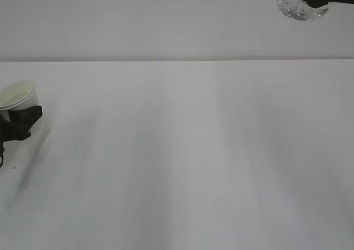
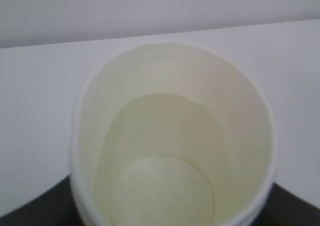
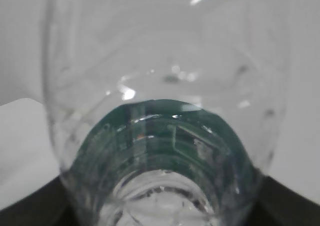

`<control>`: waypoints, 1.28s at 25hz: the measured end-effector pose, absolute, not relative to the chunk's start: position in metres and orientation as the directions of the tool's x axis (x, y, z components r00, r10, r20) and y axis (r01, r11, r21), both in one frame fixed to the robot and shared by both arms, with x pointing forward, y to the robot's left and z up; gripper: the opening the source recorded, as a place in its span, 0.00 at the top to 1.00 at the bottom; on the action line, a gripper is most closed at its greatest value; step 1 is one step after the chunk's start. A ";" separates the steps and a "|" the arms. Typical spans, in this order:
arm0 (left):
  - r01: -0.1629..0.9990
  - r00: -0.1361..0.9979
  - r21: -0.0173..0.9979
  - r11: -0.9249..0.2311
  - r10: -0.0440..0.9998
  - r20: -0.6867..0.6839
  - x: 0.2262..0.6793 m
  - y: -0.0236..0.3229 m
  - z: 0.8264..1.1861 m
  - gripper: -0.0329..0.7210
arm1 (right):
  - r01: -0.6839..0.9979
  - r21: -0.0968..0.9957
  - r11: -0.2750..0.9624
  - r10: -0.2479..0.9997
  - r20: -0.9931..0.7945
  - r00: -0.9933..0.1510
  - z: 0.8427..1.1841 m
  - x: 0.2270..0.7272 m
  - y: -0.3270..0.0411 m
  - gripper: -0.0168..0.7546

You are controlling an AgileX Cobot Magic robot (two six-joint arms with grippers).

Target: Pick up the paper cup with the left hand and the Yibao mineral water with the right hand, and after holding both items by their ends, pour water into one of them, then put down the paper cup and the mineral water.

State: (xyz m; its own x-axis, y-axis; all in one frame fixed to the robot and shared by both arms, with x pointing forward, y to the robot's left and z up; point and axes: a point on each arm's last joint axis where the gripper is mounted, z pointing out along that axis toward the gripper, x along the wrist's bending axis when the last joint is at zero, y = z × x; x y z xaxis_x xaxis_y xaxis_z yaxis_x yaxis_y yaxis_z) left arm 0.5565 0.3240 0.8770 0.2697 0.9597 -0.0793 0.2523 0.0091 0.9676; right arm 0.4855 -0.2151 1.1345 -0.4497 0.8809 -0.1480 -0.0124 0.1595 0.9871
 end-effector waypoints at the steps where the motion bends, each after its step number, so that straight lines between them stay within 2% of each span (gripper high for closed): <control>1: 0.248 0.270 0.969 0.008 0.960 -0.077 0.558 0.324 0.878 0.38 | -0.011 0.987 0.159 0.880 -0.147 -0.451 1.134 0.485 -0.215 0.37; 5: 0.238 0.271 0.971 0.007 0.960 -0.073 0.562 0.325 0.878 0.38 | -0.010 0.987 0.163 0.877 -0.150 -0.456 1.134 0.485 -0.215 0.36; 22: 0.329 0.298 0.944 0.008 0.948 -0.112 0.563 0.323 0.841 0.38 | -0.013 0.988 0.156 0.875 -0.144 -0.463 1.134 0.485 -0.214 0.36; 29: 0.313 0.308 0.950 -0.004 0.946 -0.098 0.564 0.322 0.839 0.38 | -0.015 0.987 0.160 0.873 -0.148 -0.465 1.134 0.485 -0.214 0.36; 32: 0.312 0.309 0.950 -0.006 0.946 -0.096 0.564 0.322 0.839 0.35 | -0.016 0.987 0.159 0.872 -0.148 -0.467 1.134 0.485 -0.214 0.37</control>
State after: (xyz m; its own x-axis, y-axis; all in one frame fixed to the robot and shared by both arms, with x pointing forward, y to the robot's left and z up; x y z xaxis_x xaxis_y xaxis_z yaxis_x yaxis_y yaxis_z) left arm 0.5636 0.3222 0.8385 0.3088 0.9463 -0.0958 0.3122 -0.0057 0.9500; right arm 0.4847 -0.2136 1.1344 -0.4666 0.8720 -0.1482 -0.0156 0.1594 0.9871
